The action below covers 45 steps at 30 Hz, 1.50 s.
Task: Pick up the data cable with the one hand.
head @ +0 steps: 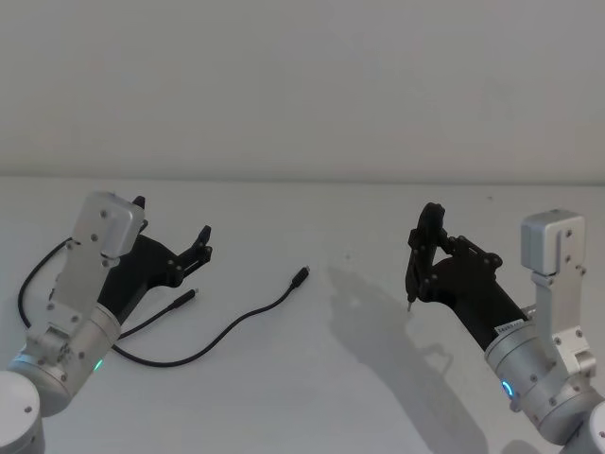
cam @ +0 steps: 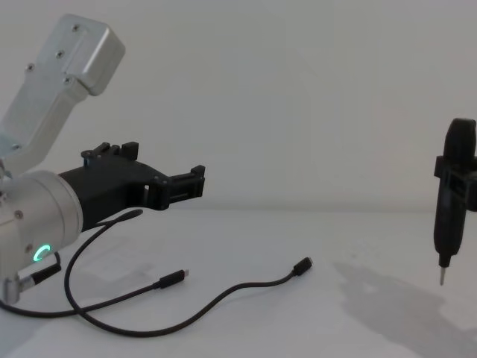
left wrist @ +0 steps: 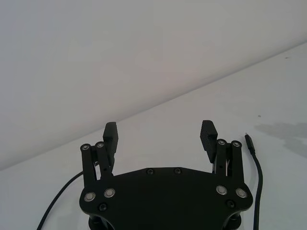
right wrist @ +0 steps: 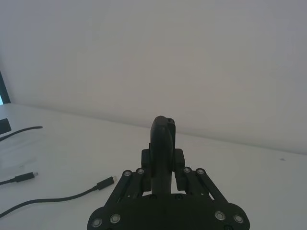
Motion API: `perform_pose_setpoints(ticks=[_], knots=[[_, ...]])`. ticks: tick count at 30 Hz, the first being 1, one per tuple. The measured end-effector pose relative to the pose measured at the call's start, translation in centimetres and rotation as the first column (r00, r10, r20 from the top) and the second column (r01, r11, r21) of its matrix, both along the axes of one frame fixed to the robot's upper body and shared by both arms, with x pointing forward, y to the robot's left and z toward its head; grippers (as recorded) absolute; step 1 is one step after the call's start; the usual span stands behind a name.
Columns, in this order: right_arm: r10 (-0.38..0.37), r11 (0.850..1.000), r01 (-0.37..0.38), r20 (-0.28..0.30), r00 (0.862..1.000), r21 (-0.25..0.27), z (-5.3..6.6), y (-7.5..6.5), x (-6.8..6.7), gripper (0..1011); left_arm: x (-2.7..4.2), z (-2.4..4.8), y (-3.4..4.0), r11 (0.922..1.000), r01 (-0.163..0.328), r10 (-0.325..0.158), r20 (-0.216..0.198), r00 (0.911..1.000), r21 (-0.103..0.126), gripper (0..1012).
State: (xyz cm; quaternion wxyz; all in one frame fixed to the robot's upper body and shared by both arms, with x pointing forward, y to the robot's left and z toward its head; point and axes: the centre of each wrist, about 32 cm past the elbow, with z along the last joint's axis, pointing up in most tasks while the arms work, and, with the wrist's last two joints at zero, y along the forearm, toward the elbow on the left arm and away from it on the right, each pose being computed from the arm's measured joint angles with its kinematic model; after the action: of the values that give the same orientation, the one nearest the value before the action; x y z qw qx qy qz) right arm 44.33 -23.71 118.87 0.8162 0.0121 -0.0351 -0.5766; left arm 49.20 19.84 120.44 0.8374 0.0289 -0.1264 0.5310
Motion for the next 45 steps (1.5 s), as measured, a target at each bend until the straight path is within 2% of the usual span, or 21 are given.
perform_pose_setpoints(ticks=[45], knots=[[0.000,1.000,0.000,0.000,1.000,0.000,0.00,0.00,0.00,275,0.00,0.00,0.00,1.0000,0.000,0.000,0.000,1.0000,0.000,1000]])
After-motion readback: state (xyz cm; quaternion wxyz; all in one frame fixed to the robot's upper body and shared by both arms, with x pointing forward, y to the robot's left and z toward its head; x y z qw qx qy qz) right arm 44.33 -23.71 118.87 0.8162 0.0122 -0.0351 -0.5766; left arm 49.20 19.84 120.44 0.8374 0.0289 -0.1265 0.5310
